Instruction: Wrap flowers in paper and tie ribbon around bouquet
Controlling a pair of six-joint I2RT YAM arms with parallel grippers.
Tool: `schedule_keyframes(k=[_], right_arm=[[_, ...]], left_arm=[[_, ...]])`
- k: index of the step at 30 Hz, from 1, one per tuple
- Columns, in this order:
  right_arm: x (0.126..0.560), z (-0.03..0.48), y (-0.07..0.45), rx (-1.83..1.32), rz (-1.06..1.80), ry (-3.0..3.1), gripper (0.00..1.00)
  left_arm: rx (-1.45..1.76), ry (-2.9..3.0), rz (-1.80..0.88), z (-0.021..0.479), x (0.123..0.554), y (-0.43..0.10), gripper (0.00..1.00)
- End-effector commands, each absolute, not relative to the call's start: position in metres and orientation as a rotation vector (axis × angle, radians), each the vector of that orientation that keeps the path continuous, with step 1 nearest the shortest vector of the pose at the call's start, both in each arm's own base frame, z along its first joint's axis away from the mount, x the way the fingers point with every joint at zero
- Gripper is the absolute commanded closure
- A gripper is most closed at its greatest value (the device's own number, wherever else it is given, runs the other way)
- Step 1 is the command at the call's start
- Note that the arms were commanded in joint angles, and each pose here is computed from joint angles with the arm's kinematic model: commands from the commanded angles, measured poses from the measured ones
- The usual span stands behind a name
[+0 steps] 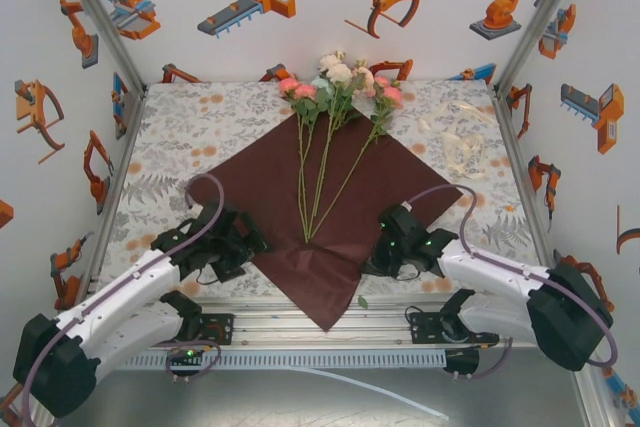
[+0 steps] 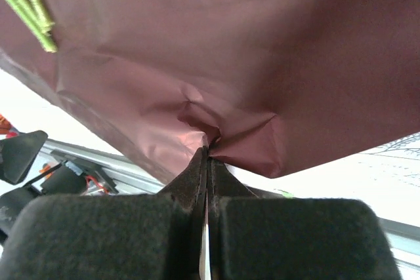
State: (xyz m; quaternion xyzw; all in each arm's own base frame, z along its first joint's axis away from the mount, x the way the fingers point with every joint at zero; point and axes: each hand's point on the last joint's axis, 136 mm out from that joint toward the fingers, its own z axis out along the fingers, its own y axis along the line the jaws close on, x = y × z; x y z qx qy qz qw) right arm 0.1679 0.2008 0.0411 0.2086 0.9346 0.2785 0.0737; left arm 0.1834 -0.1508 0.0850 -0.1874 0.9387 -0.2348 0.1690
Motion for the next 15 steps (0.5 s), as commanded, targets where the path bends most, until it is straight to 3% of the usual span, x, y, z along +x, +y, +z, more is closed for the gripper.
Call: schedule_keyframes(k=[1,7,11,15], right_arm=[[0.192,0.077,0.209,0.642,0.896,2.670,1.00],[0.208,0.092,0.209,0.742,0.848,2.635,1.00],[0.219,0.094,0.203,0.830,0.823,2.599,1.00],[0.225,0.098,0.204,0.843,0.808,2.592,1.00]], left_arm=[[0.081,2.572,-0.807,0.139,0.185,-0.194,0.08],[0.982,2.274,-0.897,0.175,0.124,-0.270,0.11],[1.287,1.969,-0.991,0.183,0.085,-0.310,0.11],[1.511,1.890,-0.909,0.159,0.056,-0.336,0.07]])
